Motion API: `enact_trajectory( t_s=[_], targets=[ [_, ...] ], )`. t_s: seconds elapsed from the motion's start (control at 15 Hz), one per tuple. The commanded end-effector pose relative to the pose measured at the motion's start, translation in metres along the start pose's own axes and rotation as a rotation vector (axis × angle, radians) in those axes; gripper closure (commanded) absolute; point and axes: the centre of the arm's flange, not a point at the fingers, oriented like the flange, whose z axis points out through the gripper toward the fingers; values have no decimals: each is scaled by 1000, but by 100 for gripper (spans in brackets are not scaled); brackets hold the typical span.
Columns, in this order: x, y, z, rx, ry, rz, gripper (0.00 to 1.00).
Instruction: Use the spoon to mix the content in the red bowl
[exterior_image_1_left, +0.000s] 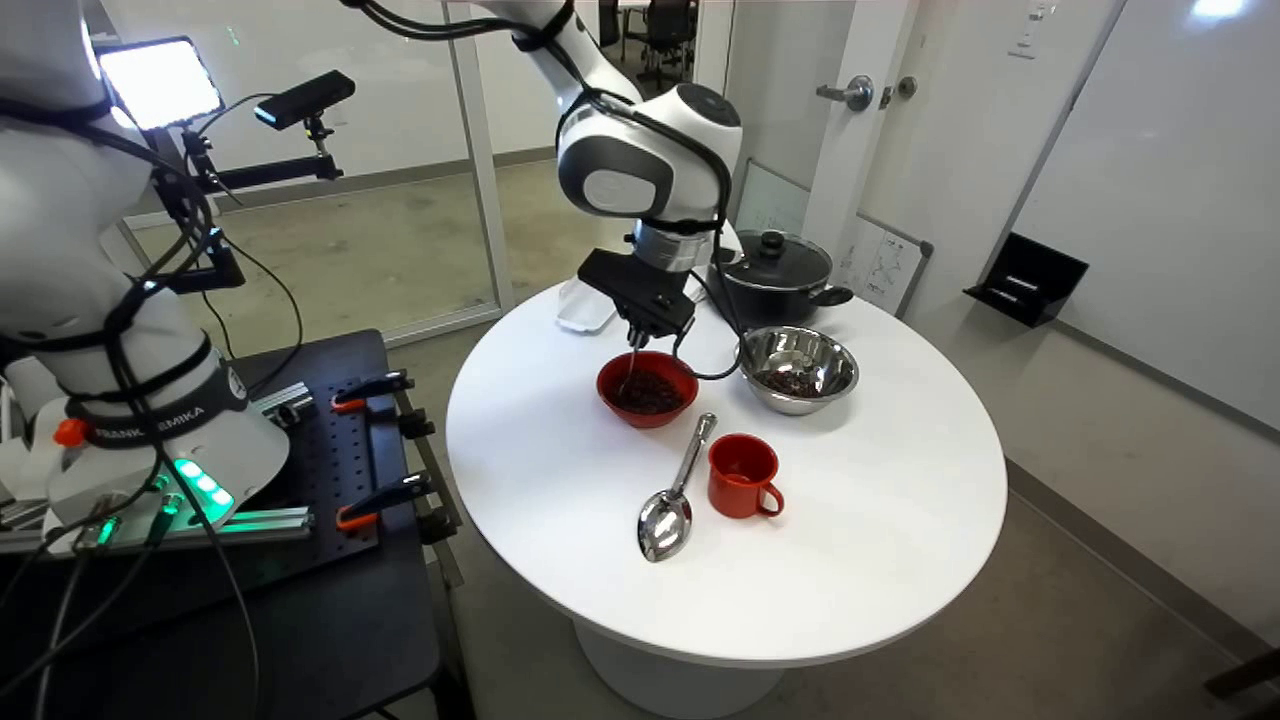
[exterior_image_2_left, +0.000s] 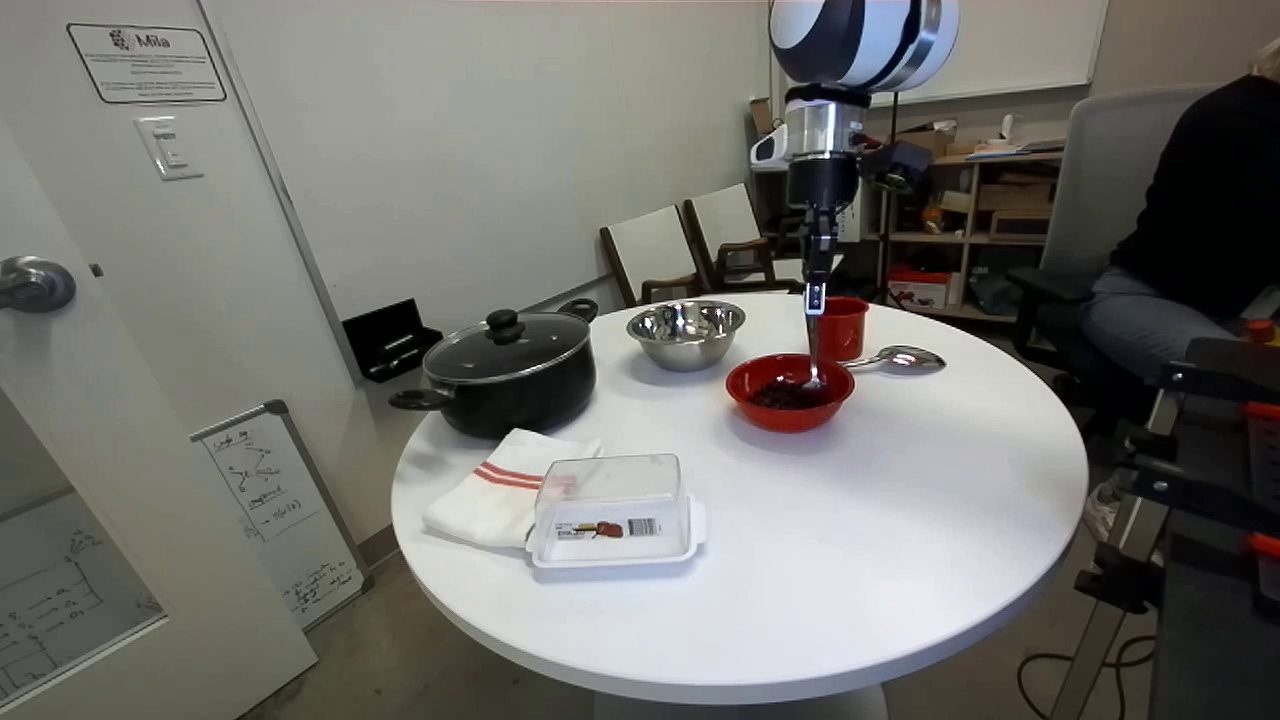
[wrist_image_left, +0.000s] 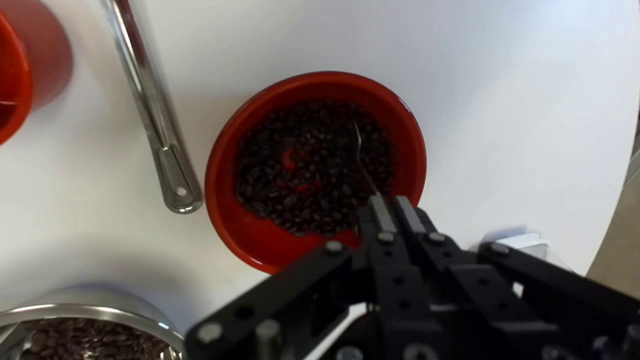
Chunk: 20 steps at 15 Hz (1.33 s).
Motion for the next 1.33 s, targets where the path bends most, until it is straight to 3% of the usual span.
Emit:
enact_trajectory(
  t_s=[0.0, 0.73, 0.93, 1.27],
  targets=[
    [3, -3, -6, -81, 15, -23, 99],
    [8, 1, -13, -205, 45, -129, 99],
    [9, 0, -13, -167, 24, -125, 99],
    [5, -10, -14, -30, -40, -114, 99]
  ],
)
